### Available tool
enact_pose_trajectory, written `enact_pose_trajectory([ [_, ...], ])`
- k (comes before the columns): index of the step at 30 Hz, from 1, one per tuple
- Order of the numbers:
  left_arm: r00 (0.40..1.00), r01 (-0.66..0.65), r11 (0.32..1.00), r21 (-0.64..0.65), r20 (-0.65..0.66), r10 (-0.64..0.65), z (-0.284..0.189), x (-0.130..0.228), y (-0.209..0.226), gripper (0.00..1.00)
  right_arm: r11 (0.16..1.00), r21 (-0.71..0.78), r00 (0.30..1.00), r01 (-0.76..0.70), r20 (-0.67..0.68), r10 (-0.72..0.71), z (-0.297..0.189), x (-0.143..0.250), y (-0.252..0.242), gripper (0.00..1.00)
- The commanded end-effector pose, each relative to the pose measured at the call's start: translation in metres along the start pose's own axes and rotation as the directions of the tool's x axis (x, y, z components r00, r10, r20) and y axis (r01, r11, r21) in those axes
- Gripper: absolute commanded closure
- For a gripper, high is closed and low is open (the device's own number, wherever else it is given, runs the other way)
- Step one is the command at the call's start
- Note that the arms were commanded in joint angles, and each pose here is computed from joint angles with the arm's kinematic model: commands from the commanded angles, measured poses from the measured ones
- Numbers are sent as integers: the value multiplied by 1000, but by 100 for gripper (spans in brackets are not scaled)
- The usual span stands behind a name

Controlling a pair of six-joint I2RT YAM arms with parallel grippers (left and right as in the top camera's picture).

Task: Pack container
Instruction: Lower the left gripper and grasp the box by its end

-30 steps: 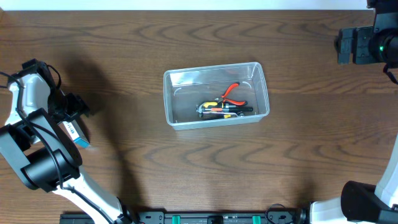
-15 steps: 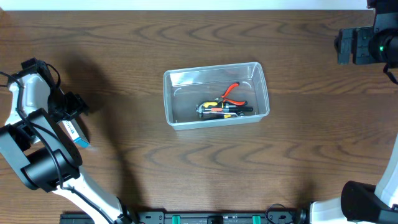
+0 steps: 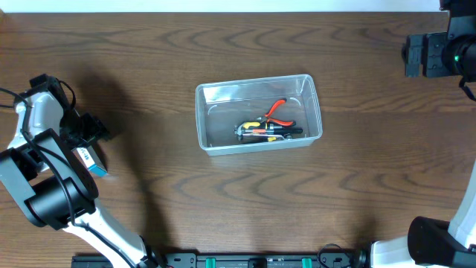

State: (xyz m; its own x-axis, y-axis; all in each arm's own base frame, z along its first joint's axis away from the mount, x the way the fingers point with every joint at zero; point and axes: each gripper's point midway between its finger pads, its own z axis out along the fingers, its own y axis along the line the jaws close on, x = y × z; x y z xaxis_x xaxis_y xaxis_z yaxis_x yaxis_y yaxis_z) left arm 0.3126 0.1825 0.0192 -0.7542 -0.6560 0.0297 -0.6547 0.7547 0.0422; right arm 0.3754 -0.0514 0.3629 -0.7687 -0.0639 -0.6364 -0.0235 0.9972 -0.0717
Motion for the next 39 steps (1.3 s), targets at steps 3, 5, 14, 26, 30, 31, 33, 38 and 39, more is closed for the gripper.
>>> enact_pose_trajectory([
  [3,1000,0,1000,-8,-15,0,6,3,2,21,1000,8,1000,5,-9,-5,2,2,-1,1],
  [5,1000,0,1000,-8,-14,0,6,3,2,22,1000,8,1000,5,-9,-5,2,2,-1,1],
  [14,1000,0,1000,-8,-15,0,6,3,2,37,1000,8,1000,5,-9,-5,2,2,-1,1],
  [26,1000,-1,1000,-8,-16,1,6,3,2,61,1000,8,1000,5,-10,-5,2,2,-1,1],
  [30,1000,0,1000,-8,-16,0,6,3,2,67,1000,8,1000,5,-10,-5,2,2,-1,1],
  [31,1000,-1,1000,-8,-16,1,6,3,2,68,1000,8,1000,5,-9,-5,2,2,-1,1],
  [33,1000,0,1000,-8,-18,0,6,4,2,69,1000,8,1000,5,-9,-5,2,2,-1,1],
  [38,1000,-1,1000,-9,-22,0,6,5,2,72,1000,8,1000,5,-9,-5,2,2,-1,1],
  [39,1000,-1,1000,-9,-22,0,6,5,2,74,1000,8,1000,5,-9,-5,2,2,-1,1],
])
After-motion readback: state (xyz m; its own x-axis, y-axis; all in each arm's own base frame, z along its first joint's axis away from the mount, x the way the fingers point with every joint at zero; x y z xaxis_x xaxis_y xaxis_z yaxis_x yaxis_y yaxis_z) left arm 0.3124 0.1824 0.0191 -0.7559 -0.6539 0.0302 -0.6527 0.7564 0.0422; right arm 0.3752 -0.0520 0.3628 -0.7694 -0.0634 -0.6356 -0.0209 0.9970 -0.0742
